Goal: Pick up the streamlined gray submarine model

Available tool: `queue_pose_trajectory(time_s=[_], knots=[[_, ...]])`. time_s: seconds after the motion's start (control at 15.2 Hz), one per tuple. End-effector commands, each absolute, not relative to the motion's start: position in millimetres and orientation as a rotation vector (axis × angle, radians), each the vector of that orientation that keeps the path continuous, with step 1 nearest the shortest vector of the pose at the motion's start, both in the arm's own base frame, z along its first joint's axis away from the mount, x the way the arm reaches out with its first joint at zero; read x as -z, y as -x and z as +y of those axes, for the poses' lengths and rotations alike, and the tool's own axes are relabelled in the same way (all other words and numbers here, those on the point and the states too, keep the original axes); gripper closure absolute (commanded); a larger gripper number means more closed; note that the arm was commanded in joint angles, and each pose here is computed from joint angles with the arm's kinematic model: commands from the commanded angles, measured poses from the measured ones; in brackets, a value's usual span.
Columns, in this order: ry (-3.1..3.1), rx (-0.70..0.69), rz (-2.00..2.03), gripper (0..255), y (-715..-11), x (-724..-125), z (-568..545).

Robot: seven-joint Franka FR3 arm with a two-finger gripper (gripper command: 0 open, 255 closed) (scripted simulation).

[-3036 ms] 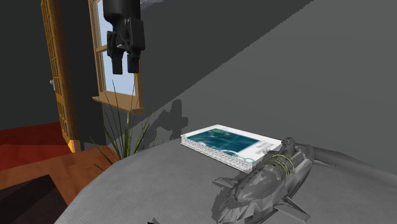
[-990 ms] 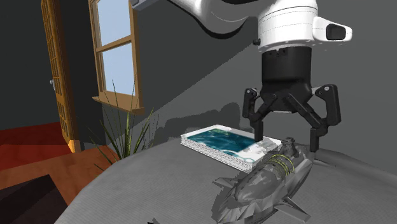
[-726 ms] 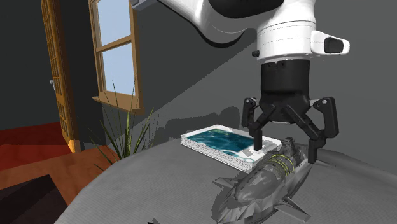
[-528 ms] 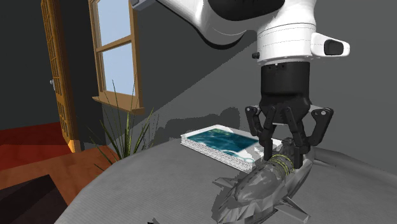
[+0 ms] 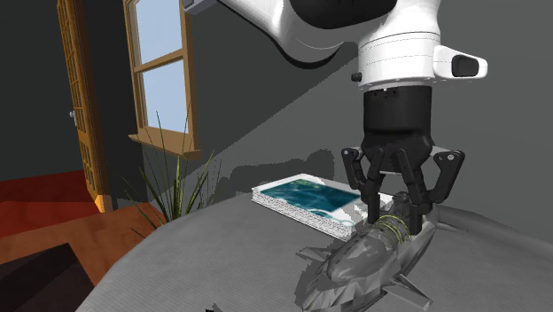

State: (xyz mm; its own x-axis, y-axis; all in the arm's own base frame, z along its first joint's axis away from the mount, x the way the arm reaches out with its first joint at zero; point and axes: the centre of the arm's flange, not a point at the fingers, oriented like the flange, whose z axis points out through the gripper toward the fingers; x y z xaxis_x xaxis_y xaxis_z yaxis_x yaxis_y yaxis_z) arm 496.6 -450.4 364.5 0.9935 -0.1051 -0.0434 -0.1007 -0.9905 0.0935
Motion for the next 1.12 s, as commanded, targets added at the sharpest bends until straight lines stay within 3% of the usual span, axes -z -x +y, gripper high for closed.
queue_pose_trajectory(time_s=[0.0, 1.06], knots=[[-3.046, 0.075, -0.157, 255, -497, -369, -450], [-3.046, 0.075, -0.157, 255, -497, -443, -450]])
